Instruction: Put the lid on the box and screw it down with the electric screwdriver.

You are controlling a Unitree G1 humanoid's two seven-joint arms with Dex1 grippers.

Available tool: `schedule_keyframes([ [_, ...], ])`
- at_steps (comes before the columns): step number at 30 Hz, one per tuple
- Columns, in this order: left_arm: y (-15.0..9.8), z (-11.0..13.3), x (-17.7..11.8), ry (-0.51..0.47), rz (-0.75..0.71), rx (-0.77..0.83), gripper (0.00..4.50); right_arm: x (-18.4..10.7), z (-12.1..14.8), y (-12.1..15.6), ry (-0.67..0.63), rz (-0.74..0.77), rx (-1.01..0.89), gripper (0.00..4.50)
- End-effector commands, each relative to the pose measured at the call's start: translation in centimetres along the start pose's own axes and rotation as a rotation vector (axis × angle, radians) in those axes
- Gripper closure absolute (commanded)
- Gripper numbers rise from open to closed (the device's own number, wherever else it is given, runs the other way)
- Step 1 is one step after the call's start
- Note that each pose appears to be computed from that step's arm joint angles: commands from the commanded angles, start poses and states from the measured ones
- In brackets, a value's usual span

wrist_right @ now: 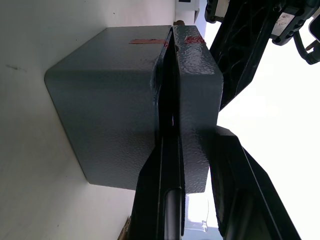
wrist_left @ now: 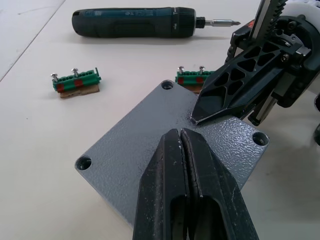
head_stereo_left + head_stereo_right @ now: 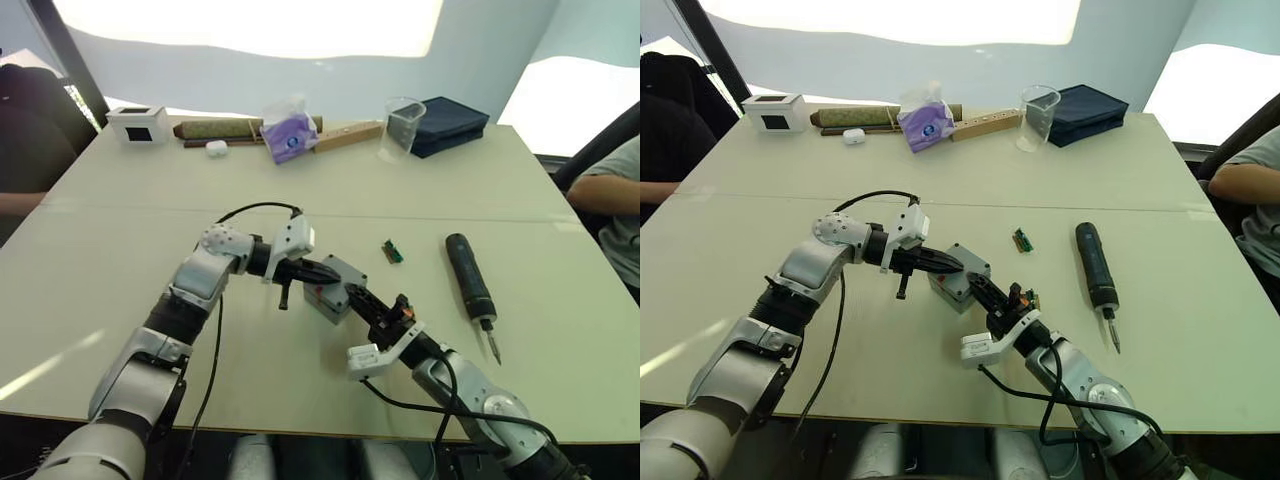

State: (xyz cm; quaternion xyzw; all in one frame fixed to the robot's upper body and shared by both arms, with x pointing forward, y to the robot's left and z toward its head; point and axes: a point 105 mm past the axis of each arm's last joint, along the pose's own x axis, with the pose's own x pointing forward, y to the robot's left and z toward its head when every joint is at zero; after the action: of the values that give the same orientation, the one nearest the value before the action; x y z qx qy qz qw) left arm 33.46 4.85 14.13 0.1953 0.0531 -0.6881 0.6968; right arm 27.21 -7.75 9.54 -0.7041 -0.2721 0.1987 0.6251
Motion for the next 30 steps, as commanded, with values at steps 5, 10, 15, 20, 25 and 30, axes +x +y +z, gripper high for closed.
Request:
schedule_keyframes([
  [5,-0.8,-2.1,0.1,0.075,-0.011,-0.030,4.50,-1.3,-0.7,0.5,-0.038,0.065,0.014,1.89],
  [10,-1.4,-3.6,-0.3,0.126,-0.021,-0.083,4.50,-1.9,-1.5,-0.4,-0.072,0.066,0.006,0.07],
  [15,-1.9,-4.8,-0.5,0.156,-0.023,-0.114,4.50,-2.3,-2.2,-1.7,-0.100,0.043,-0.005,0.07],
  [20,-2.1,-5.4,-0.4,0.170,-0.013,-0.137,4.50,-2.7,-3.1,-2.6,-0.104,0.050,-0.023,0.07],
  [25,-2.2,-6.0,-0.2,0.183,-0.002,-0.154,4.50,-2.8,-2.8,-2.9,-0.158,0.082,-0.049,0.07],
  [30,-2.1,-5.9,0.0,0.170,0.007,-0.181,4.50,-3.1,-1.6,-2.7,-0.207,0.086,-0.072,0.07],
])
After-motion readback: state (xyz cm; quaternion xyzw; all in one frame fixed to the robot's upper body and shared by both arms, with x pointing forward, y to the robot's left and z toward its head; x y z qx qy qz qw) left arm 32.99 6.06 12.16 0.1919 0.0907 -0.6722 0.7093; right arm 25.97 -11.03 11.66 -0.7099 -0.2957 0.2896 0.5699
